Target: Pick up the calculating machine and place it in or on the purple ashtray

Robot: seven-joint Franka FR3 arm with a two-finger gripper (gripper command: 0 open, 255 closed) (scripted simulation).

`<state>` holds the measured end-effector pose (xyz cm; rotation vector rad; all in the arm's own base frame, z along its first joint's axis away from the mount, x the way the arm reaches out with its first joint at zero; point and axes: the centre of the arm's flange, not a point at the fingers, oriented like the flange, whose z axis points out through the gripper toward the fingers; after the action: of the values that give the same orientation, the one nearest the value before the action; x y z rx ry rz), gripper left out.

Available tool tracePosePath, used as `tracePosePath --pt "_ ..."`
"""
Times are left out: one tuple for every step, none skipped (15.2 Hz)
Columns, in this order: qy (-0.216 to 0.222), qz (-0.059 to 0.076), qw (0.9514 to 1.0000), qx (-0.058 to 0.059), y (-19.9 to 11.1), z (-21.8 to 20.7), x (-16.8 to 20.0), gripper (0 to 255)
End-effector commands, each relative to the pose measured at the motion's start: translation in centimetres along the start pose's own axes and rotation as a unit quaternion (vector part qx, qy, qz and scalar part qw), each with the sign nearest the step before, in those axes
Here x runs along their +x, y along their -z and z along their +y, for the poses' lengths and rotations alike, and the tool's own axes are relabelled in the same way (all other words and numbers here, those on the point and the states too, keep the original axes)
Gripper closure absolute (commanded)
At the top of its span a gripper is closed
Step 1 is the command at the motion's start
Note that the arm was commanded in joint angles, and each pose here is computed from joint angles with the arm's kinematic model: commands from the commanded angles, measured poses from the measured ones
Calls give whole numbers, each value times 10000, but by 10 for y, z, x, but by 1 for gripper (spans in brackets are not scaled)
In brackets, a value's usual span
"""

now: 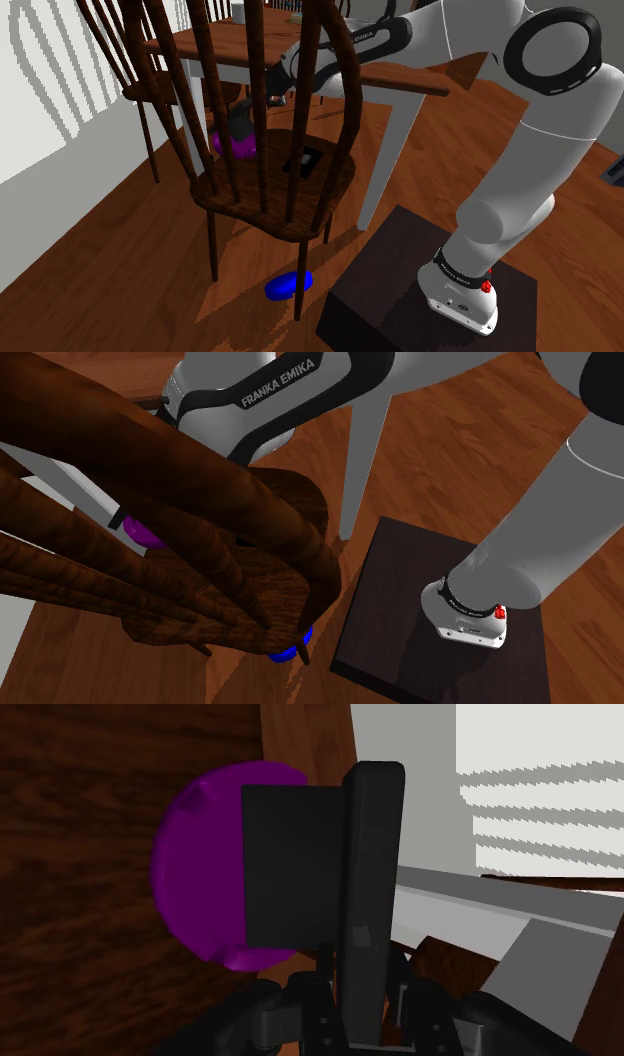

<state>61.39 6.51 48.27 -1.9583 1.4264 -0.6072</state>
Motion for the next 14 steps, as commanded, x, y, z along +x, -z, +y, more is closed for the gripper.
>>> tracePosePath --pt "2 4 10000 10 -7 7 0 255" --pt "2 4 10000 10 -10 11 0 255" --pt "2 4 10000 10 -10 11 0 255" --pt "2 4 10000 10 -10 11 0 255" --pt "2 4 10000 10 -10 11 0 255" --pt "2 4 10000 10 -10 11 0 255" --pt "2 4 10000 10 -10 11 0 255" --pt "2 4 10000 10 -10 11 0 255" --pt "2 4 10000 10 -10 11 0 255" --pt "2 4 10000 10 -10 11 0 0" --pt "2 4 10000 10 -11 11 0 0" --pt "2 4 10000 10 -11 11 0 0" --pt "2 4 10000 10 -11 11 0 0" --pt "2 4 10000 10 -11 11 0 0"
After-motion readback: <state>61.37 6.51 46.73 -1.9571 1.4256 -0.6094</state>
